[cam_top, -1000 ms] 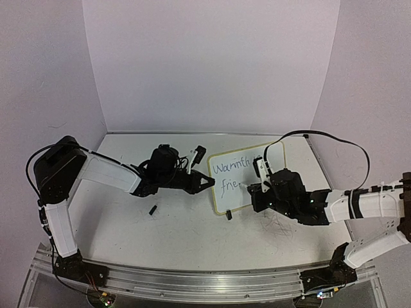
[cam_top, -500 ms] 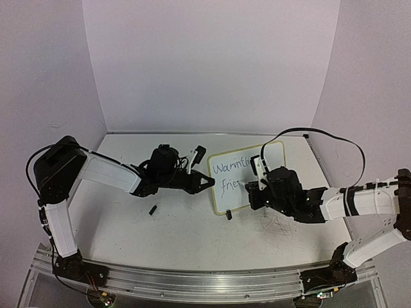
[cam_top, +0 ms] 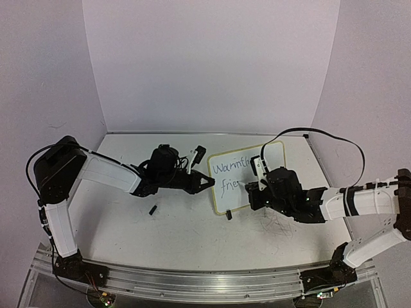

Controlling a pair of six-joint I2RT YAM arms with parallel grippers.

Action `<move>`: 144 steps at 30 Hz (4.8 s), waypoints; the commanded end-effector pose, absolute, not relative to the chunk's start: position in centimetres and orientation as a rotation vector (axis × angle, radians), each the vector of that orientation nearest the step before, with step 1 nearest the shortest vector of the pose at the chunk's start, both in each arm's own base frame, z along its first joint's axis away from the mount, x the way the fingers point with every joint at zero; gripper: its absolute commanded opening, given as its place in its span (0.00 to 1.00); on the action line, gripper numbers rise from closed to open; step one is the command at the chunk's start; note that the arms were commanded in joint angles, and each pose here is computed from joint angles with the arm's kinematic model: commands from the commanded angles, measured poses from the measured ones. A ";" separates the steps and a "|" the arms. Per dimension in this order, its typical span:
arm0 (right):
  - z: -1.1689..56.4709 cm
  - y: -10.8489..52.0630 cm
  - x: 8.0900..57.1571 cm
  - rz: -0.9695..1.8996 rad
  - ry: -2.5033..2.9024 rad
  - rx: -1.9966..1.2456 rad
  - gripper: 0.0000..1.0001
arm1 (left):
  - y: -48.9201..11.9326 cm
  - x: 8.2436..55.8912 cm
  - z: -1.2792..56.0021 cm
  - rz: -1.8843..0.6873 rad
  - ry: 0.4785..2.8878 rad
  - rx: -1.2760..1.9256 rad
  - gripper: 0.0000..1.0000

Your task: Write a sentence on the whiteboard

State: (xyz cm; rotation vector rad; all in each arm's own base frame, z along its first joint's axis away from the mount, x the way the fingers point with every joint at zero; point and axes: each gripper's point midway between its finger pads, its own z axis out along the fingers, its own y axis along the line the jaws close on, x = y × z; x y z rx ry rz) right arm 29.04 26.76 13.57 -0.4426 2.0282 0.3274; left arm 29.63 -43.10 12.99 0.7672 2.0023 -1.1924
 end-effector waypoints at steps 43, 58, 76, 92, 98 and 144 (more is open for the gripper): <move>16.5 26.7 30.8 0.349 1.958 -0.357 0.00 | -42.5 28.0 9.4 -1.137 2.134 0.834 0.00; 16.9 25.7 31.4 0.316 1.951 -0.314 0.00 | -42.5 28.0 9.2 -1.134 2.138 0.835 0.00; 13.5 25.1 29.9 0.324 2.050 -0.348 0.00 | -42.3 28.0 9.2 -1.126 2.139 0.832 0.00; 12.0 24.7 29.1 0.337 2.101 -0.356 0.00 | -42.2 27.9 9.2 -1.126 2.139 0.830 0.00; 11.6 24.6 28.9 0.330 2.113 -0.365 0.00 | -42.2 27.9 9.2 -1.126 2.143 0.829 0.00; 14.6 24.7 30.7 0.371 2.018 -0.338 0.00 | -42.3 28.1 9.6 -1.125 2.130 0.829 0.00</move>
